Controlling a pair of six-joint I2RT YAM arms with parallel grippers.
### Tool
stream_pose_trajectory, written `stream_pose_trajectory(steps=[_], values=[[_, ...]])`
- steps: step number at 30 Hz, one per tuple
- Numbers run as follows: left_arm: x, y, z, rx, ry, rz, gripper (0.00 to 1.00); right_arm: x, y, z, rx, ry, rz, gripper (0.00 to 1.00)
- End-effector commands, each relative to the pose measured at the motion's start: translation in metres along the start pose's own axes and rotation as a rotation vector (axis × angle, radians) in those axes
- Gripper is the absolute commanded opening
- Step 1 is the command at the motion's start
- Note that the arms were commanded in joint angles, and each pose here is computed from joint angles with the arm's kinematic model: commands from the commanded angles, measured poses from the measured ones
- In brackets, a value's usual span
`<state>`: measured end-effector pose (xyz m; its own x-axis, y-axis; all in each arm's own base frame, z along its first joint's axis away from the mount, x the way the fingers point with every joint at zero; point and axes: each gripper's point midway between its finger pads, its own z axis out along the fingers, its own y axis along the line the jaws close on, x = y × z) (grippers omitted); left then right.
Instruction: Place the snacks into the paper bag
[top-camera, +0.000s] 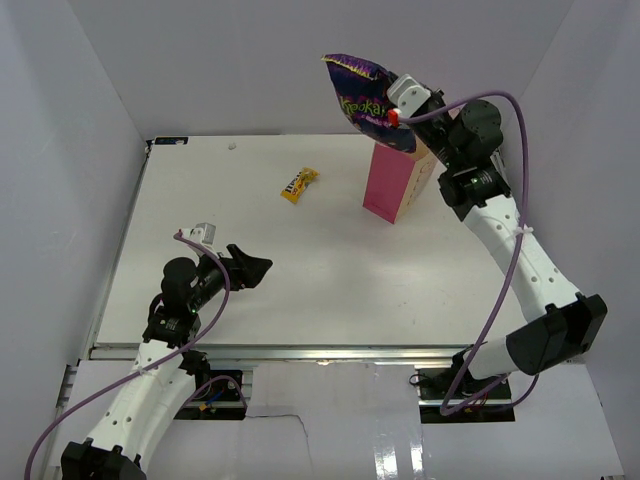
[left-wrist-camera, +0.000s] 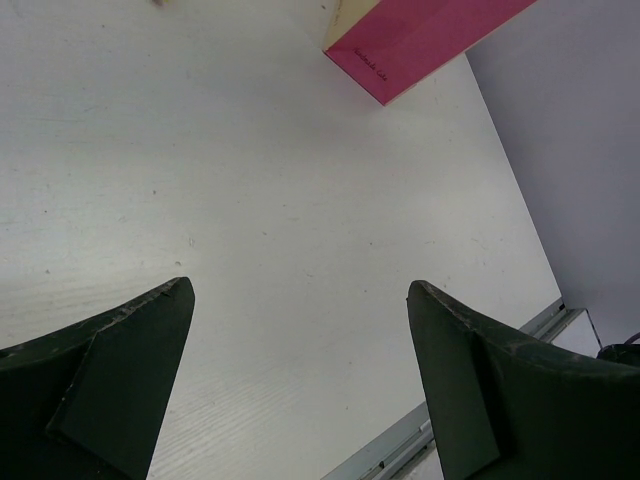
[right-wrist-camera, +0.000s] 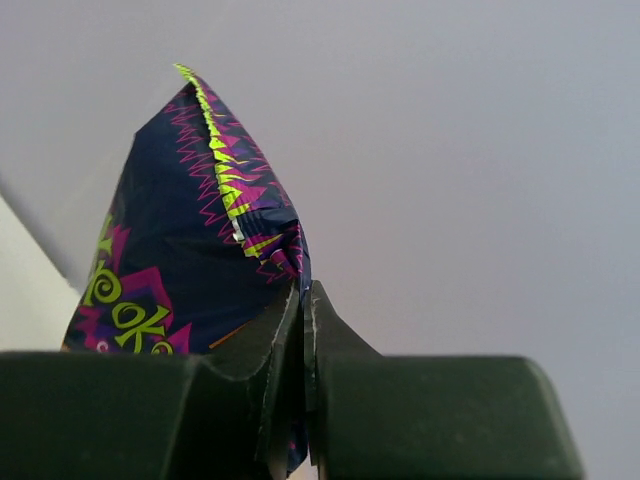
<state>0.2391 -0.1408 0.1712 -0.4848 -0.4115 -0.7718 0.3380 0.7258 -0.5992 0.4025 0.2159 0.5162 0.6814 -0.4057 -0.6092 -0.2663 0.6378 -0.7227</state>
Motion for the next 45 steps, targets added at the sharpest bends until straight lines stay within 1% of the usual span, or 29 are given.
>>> stream_pose_trajectory(steps=[1, 7, 11, 14, 25, 26, 34, 41, 45], values=[[-0.003, -0.004, 0.000, 0.021, -0.012, 0.011, 0.98, -0.074, -0.105, -0.014, 0.299, -0.204, -0.140, 0.08], [-0.002, -0.004, 0.000, 0.021, -0.010, 0.012, 0.98, -0.048, -0.118, -0.011, 0.330, -0.162, -0.157, 0.08], [-0.003, -0.004, 0.001, 0.025, -0.010, 0.013, 0.98, -0.015, -0.124, -0.008, 0.342, -0.108, -0.170, 0.08], [-0.003, -0.003, 0.001, 0.021, -0.009, 0.013, 0.98, -0.009, -0.129, -0.008, 0.352, -0.103, -0.158, 0.08], [0.002, 0.000, 0.005, 0.016, 0.012, 0.004, 0.98, -0.038, -0.143, -0.013, 0.360, -0.163, -0.071, 0.08], [-0.003, -0.003, 0.006, 0.030, -0.010, 0.014, 0.98, -0.040, -0.144, -0.013, 0.364, -0.166, -0.068, 0.08], [-0.002, -0.002, 0.007, 0.032, -0.007, 0.010, 0.98, -0.057, -0.163, -0.018, 0.419, -0.191, -0.073, 0.08], [-0.001, -0.003, 0.007, 0.038, -0.008, 0.009, 0.98, -0.062, -0.181, -0.017, 0.486, -0.194, -0.037, 0.08], [-0.001, -0.004, 0.007, 0.041, -0.007, 0.008, 0.98, -0.057, -0.191, -0.015, 0.535, -0.184, 0.013, 0.08]])
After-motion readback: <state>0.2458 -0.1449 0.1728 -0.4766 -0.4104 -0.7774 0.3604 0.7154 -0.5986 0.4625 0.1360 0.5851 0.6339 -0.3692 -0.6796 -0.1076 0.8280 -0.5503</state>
